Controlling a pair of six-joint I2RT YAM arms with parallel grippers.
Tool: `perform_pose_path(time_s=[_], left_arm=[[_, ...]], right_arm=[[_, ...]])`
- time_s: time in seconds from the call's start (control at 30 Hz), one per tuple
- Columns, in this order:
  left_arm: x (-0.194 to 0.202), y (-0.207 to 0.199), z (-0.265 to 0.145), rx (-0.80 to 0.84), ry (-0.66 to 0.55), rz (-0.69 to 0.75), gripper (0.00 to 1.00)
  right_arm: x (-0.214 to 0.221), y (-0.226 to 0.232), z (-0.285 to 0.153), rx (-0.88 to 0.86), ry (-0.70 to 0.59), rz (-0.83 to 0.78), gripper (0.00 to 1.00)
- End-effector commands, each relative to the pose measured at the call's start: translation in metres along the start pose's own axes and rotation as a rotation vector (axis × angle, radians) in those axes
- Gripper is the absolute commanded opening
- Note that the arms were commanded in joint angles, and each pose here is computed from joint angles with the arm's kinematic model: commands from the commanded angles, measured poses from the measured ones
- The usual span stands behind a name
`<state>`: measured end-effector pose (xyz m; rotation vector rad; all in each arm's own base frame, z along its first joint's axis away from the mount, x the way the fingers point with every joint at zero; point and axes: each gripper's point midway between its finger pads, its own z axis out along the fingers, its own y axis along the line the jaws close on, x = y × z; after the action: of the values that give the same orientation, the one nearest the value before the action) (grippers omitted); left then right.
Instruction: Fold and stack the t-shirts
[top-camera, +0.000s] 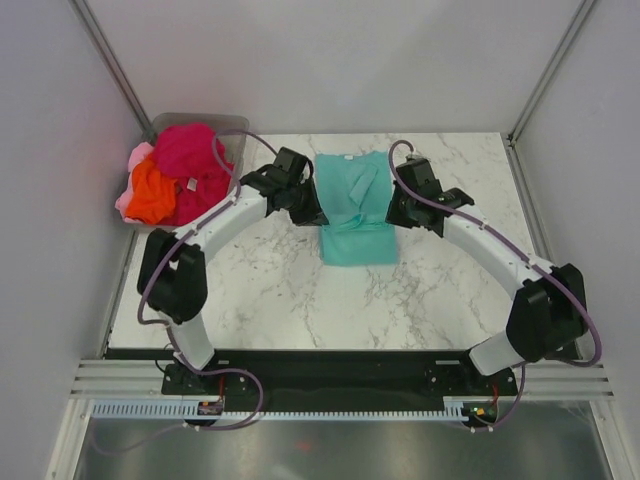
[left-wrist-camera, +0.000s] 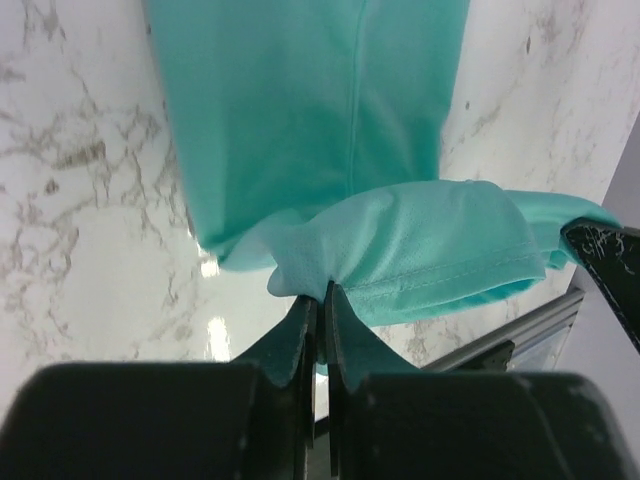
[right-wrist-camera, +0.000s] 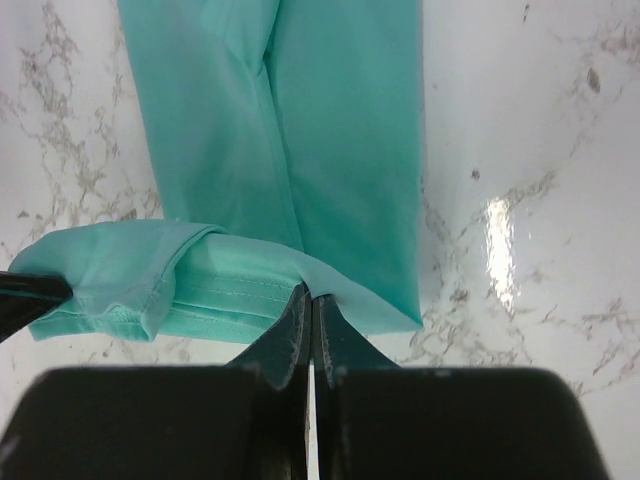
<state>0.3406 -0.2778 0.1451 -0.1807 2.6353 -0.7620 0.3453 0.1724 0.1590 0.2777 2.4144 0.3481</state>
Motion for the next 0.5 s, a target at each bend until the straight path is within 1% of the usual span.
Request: perform_pose_path(time_s=[0.0,0.03,0.07,0.13,0.2,0.23,0.27,0.3,0.37,0.4,0.47], left_arm=[[-0.019,-0.004,0.008,0.037,0.048,0.060,0.09],[-0.023,-0.004,0.011,0.039,0.052,0.058,0.09],[-0.033,-0.001,0.018,0.032,0.047,0.051,0.09],[-0.042,0.003,0.026,0.032,0.053,0.047,0.10],[-0.053,0.011,0.040,0.023,0.072,0.031,0.10],[-0.056,0.012,0.044,0.028,0.080,0.029,0.10],[-0.064,0.010,0.044,0.032,0.075,0.025,0.11],[-0.063,0.017,0.056,0.021,0.097,0.023,0.12],[-0.075,0.017,0.062,0.023,0.089,0.027,0.13],[-0.071,0.025,0.073,0.002,0.118,0.019,0.15],[-0.079,0.028,0.080,0.003,0.119,0.009,0.17]], right_arm=[[-0.031,0.007,0.011,-0.023,-0.032,-0.041,0.00],[-0.028,0.006,0.023,-0.013,-0.009,-0.045,0.00],[-0.036,0.008,0.026,-0.016,-0.019,-0.045,0.00],[-0.034,0.003,0.042,0.003,0.009,-0.047,0.00],[-0.041,0.003,0.050,0.002,0.004,-0.038,0.00],[-0.037,0.001,0.060,0.005,0.027,-0.039,0.00],[-0.042,0.000,0.064,0.004,0.020,-0.030,0.00],[-0.038,-0.003,0.074,0.017,0.040,-0.030,0.00],[-0.042,-0.006,0.084,0.018,0.043,-0.019,0.00],[-0.037,-0.010,0.094,0.032,0.063,-0.015,0.00],[-0.040,-0.012,0.104,0.029,0.066,-0.006,0.00]])
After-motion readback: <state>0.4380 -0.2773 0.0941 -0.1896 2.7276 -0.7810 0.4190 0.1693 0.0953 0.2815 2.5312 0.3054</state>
